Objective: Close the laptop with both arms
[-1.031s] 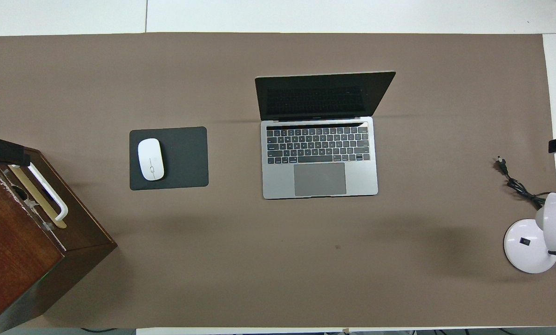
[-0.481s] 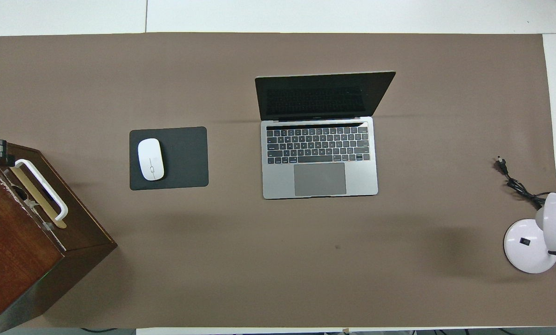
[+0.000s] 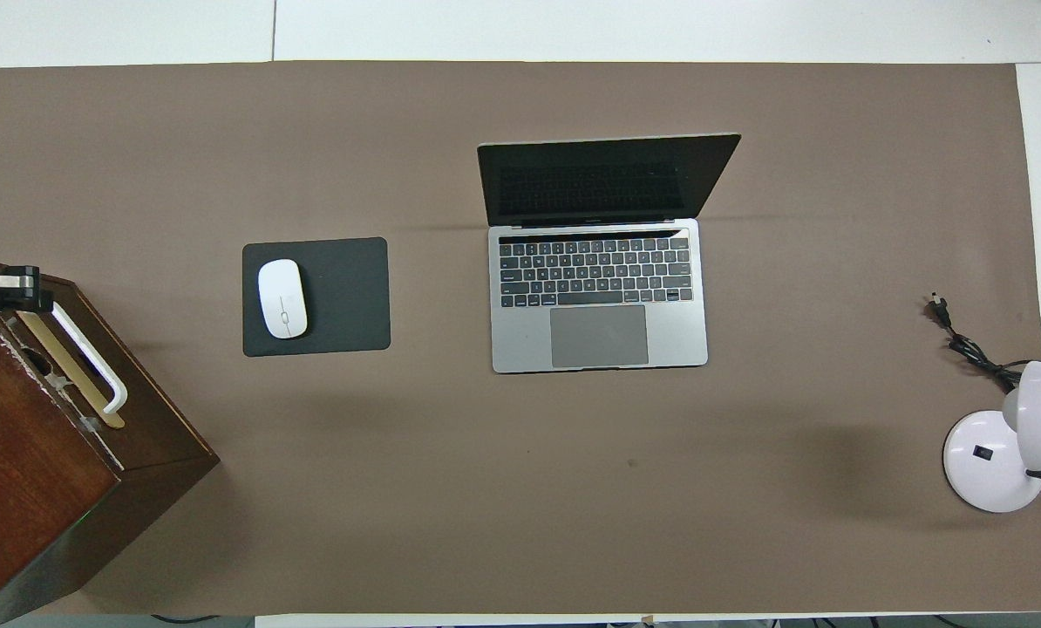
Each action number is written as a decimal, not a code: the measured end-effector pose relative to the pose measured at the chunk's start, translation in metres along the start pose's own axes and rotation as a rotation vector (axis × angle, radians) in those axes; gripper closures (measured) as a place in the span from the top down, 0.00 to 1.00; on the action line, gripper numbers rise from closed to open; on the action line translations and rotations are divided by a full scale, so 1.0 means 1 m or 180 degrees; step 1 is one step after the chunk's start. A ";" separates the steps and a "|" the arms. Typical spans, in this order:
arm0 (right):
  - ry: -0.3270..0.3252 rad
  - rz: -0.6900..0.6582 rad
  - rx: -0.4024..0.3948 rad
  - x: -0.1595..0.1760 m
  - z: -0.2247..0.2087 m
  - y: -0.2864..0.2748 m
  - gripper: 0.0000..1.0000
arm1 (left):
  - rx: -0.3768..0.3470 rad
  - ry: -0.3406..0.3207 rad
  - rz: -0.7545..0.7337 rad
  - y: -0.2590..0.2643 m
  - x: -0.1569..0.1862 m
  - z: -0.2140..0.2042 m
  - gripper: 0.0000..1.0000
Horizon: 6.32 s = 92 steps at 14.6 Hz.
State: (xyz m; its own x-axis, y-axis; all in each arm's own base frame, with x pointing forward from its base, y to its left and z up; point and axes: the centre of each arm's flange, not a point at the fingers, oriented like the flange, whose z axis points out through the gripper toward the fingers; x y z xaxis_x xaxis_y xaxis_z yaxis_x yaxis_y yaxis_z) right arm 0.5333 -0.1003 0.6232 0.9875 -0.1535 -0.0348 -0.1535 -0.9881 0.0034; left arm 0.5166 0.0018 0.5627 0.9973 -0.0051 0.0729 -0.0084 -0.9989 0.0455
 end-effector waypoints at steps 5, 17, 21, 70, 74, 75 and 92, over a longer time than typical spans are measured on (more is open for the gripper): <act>0.0074 -0.0173 -0.0185 0.017 0.013 0.007 0.01 | -0.0058 0.0290 0.0234 0.043 -0.035 0.050 0.01; 0.1061 -0.0167 -0.0212 0.112 0.025 0.012 0.01 | -0.0567 0.1120 0.0251 0.206 -0.114 0.145 0.01; 0.1600 -0.0002 0.0050 0.138 -0.009 0.002 0.01 | -0.0872 0.1366 0.0392 0.266 -0.139 0.190 0.01; -0.0199 0.0186 0.0966 0.130 0.163 -0.299 0.01 | -0.1087 0.1734 0.0876 0.331 -0.158 0.295 0.01; -0.0366 0.0325 0.0911 0.125 0.169 -0.296 0.01 | -0.1101 0.1729 0.0901 0.338 -0.158 0.300 0.01; -0.0402 0.0341 0.0899 0.124 0.170 -0.293 0.01 | -0.1102 0.1730 0.0902 0.339 -0.158 0.300 0.01; -0.1032 0.0532 0.0669 0.066 0.243 -0.258 0.01 | -0.1102 0.1730 0.0902 0.339 -0.158 0.300 0.01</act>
State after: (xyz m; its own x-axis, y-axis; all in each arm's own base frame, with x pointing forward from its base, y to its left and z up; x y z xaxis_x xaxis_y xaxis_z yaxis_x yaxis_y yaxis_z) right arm 0.6292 0.1445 0.3774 0.8915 -0.2700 -0.3638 -0.3476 -0.9226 -0.1670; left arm 0.3778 -0.3495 0.2676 0.7765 -0.1493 0.6122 -0.3753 -0.8900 0.2590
